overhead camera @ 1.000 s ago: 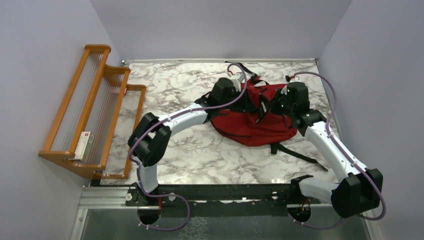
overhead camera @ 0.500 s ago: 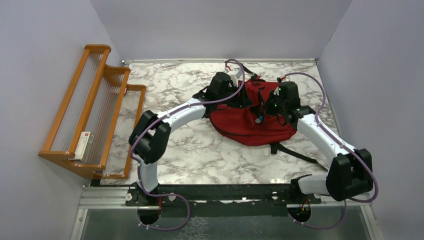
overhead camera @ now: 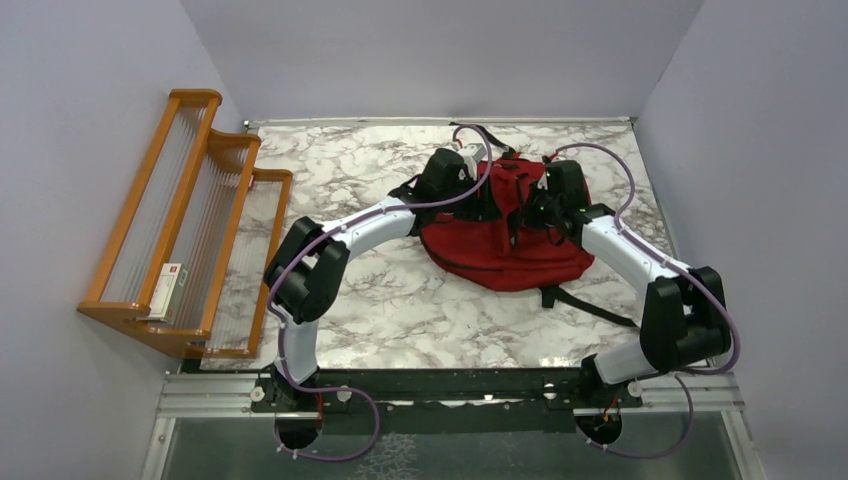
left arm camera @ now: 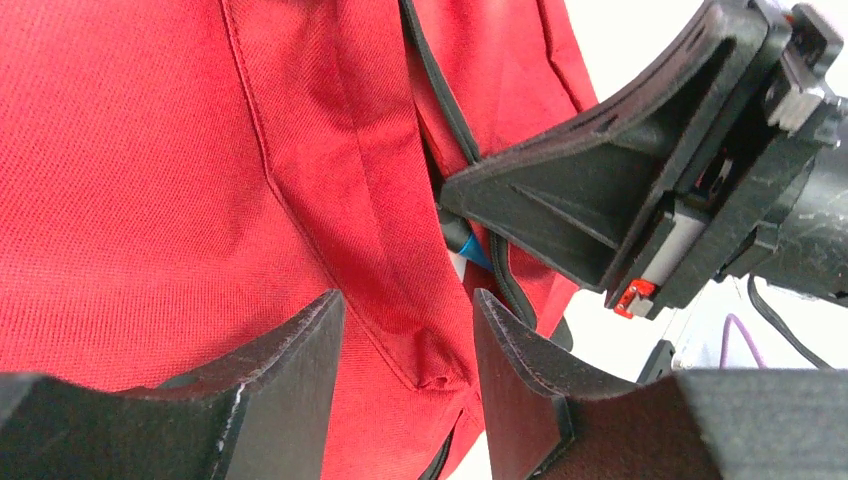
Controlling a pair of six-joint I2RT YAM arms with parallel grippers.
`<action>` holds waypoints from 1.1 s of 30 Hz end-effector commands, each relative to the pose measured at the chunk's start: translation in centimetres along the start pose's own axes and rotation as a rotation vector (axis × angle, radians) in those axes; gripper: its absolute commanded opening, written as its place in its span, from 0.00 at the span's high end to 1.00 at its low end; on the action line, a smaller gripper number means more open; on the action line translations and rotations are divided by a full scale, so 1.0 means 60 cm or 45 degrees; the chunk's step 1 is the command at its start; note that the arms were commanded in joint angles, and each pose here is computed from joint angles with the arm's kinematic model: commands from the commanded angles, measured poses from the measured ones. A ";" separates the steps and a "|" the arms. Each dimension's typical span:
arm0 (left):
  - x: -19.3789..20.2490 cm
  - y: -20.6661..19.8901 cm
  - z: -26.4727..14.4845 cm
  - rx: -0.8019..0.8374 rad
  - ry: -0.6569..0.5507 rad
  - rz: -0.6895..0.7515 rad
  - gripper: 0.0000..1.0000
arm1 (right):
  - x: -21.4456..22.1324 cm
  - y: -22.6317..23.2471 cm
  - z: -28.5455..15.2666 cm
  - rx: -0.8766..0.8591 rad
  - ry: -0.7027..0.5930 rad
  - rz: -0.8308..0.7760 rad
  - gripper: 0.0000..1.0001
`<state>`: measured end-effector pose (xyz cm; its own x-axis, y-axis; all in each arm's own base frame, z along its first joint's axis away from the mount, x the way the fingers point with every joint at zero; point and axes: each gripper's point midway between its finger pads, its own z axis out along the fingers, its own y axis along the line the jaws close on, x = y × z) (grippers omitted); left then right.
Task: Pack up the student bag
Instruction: Zip the student bag at the center of the board.
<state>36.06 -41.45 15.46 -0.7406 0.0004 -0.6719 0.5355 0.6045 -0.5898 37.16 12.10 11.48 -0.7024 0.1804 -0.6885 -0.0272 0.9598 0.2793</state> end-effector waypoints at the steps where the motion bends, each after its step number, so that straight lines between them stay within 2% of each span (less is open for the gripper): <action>1: -0.002 -0.003 -0.008 0.005 -0.009 0.008 0.48 | -0.047 0.027 0.015 -0.077 -0.069 -0.043 0.99; 7: 0.013 -0.011 -0.011 0.042 0.009 -0.018 0.48 | -0.071 0.062 0.029 -0.198 -0.095 -0.049 0.99; 13: 0.053 0.001 -0.021 0.009 0.028 0.001 0.48 | -0.094 0.065 0.049 -0.189 -0.128 -0.056 0.98; 19: 0.103 0.020 -0.031 -0.021 0.074 -0.022 0.48 | -0.109 0.071 0.050 -0.193 -0.114 -0.092 0.86; 25: 0.130 0.028 -0.040 -0.036 0.086 -0.030 0.48 | -0.131 0.054 0.011 -0.109 -0.184 -0.120 0.77; 33: 0.166 0.048 -0.041 -0.069 0.134 -0.044 0.48 | -0.161 0.037 -0.046 -0.010 -0.268 -0.140 0.69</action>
<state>29.54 -38.08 7.99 -0.8107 0.0704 -0.5813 0.4829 0.6419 -0.5957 41.88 13.49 17.63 -0.5908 0.1290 -0.7964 -0.1380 0.9564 0.2573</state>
